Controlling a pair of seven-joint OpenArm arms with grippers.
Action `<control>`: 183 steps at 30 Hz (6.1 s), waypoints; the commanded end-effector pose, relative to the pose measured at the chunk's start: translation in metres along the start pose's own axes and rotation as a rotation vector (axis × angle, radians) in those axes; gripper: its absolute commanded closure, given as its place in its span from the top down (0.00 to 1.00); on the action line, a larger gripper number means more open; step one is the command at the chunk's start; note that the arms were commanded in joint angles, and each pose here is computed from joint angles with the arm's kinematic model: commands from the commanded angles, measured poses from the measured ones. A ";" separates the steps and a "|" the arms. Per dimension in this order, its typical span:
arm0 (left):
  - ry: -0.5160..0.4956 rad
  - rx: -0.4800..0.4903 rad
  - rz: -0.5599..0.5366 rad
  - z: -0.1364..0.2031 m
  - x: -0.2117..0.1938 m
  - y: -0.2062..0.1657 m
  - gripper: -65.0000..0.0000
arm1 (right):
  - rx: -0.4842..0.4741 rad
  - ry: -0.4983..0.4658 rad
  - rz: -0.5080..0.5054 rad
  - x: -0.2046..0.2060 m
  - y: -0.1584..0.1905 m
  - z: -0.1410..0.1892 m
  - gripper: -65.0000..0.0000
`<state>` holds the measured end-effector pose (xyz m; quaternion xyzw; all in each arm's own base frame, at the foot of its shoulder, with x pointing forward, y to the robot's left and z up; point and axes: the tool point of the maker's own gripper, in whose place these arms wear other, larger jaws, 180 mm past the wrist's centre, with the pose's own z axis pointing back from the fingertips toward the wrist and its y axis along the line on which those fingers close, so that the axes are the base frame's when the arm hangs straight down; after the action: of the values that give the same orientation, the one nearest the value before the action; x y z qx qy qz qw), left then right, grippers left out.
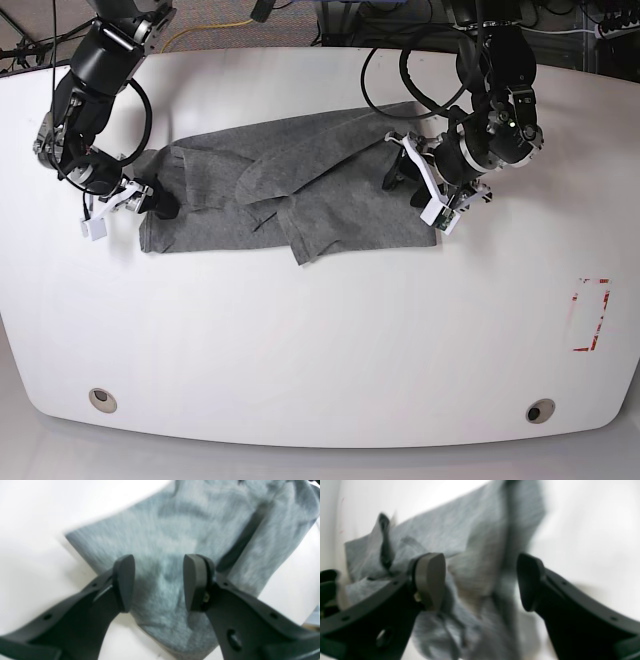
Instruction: Fold the T-shirt properly
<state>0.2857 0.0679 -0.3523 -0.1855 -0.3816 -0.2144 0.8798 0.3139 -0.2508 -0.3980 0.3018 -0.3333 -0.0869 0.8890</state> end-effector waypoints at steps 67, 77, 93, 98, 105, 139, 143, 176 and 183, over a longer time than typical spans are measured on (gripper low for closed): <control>0.118 -0.113 0.143 -0.043 -0.054 -0.005 0.07 | 0.352 0.122 0.838 -0.052 0.271 -0.061 0.71; -0.002 -0.032 0.117 -0.026 -0.012 0.018 0.07 | 0.440 0.162 0.996 -0.078 0.301 -0.053 0.89; -0.253 0.173 0.086 0.061 0.043 0.078 0.07 | 0.617 0.218 0.967 -0.132 0.330 -0.063 0.89; -0.263 0.182 0.091 0.081 0.036 0.092 0.07 | 0.633 0.188 0.981 -0.133 0.337 -0.050 0.89; -0.229 0.174 0.117 0.086 0.017 0.098 0.07 | 0.504 0.085 0.940 -0.090 0.305 -0.040 0.89; -0.160 0.156 0.182 0.077 -0.015 0.096 0.07 | 0.192 0.102 0.925 -0.064 0.221 -0.056 0.19; -0.158 0.155 0.184 0.077 -0.016 0.096 0.07 | 0.227 0.060 0.924 -0.062 0.242 -0.055 0.06; -0.037 0.185 0.211 0.091 -0.053 0.108 0.07 | 0.627 0.103 1.068 -0.130 0.391 -0.077 0.10; -0.055 0.305 0.208 0.126 -0.053 0.140 0.07 | 0.694 0.142 1.134 -0.153 0.420 -0.081 0.50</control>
<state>0.2472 0.2539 -0.3485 -0.1037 -0.3905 -0.0509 0.9133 0.2302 0.1661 -0.2949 0.3384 -0.3732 0.5254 0.6856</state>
